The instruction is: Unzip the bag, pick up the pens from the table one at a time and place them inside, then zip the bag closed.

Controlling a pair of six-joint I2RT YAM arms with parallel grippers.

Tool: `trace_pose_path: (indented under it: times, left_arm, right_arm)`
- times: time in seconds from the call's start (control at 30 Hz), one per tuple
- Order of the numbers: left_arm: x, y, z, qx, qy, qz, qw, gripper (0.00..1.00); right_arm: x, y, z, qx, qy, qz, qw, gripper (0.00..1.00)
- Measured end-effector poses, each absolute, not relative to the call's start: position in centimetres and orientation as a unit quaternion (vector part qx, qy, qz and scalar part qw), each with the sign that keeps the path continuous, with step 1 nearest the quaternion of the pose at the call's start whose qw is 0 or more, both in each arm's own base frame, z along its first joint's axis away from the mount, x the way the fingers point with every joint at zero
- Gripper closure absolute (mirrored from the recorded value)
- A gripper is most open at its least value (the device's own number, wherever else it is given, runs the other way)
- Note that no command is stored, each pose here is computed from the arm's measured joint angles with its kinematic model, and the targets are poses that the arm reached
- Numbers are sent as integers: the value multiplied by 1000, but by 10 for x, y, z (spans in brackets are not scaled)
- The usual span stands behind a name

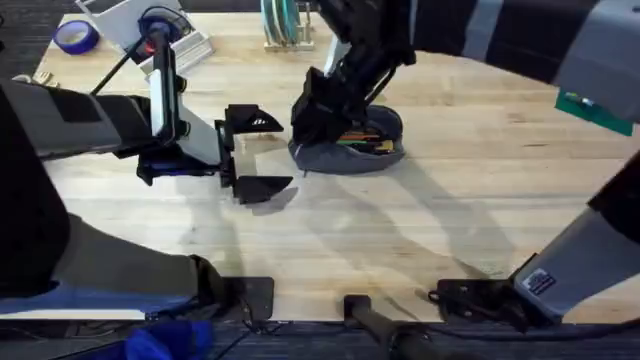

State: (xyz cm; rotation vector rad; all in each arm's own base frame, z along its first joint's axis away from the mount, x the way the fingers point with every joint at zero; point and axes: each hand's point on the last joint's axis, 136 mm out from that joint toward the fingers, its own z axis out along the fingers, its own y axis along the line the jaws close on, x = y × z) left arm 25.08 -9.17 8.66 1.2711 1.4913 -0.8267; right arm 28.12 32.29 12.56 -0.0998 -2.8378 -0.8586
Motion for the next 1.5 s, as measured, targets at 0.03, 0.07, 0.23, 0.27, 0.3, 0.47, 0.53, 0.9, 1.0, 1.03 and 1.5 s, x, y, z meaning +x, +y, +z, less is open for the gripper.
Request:
trace_pose_path:
  times: [0.03, 0.07, 0.23, 0.27, 0.3, 0.47, 0.53, 0.9, 1.0, 1.03, 1.5]
  left_arm:
    - [251, -92, 87, 522, 613, -340, 486, 7]
    - [251, -92, 87, 522, 613, -340, 486, 8]
    - [251, -92, 87, 522, 613, -340, 486, 7]
    - [251, -92, 87, 522, 613, -340, 486, 7]
    - [251, -92, 87, 522, 613, -340, 486, 7]
    - [251, -92, 87, 522, 613, -340, 486, 7]
    - [251, -92, 87, 522, 613, -340, 486, 7]
    - [250, -92, 87, 521, 613, -341, 485, 7]
    - [250, -93, 88, 521, 611, -343, 487, 8]
    - [250, -94, 88, 522, 610, -344, 487, 7]
    - [244, -118, 89, 556, 577, -360, 479, 7]
  right_arm:
    - [282, 323, 127, -30, -951, -295, 90, 969]
    - [283, 322, 129, -25, -949, -302, 92, 969]
    - [285, 320, 134, -5, -940, -327, 97, 969]
    - [285, 320, 135, -1, -939, -330, 96, 969]
    - [285, 320, 135, 3, -938, -332, 96, 969]
    - [284, 321, 138, 18, -933, -346, 100, 970]
    - [285, 322, 135, 21, -928, -355, 110, 970]
    - [287, 321, 120, 14, -906, -391, 163, 970]
    - [289, 318, 122, 14, -903, -398, 163, 970]
    - [291, 317, 123, 13, -901, -402, 164, 969]
    - [300, 309, 130, 9, -889, -428, 161, 970]
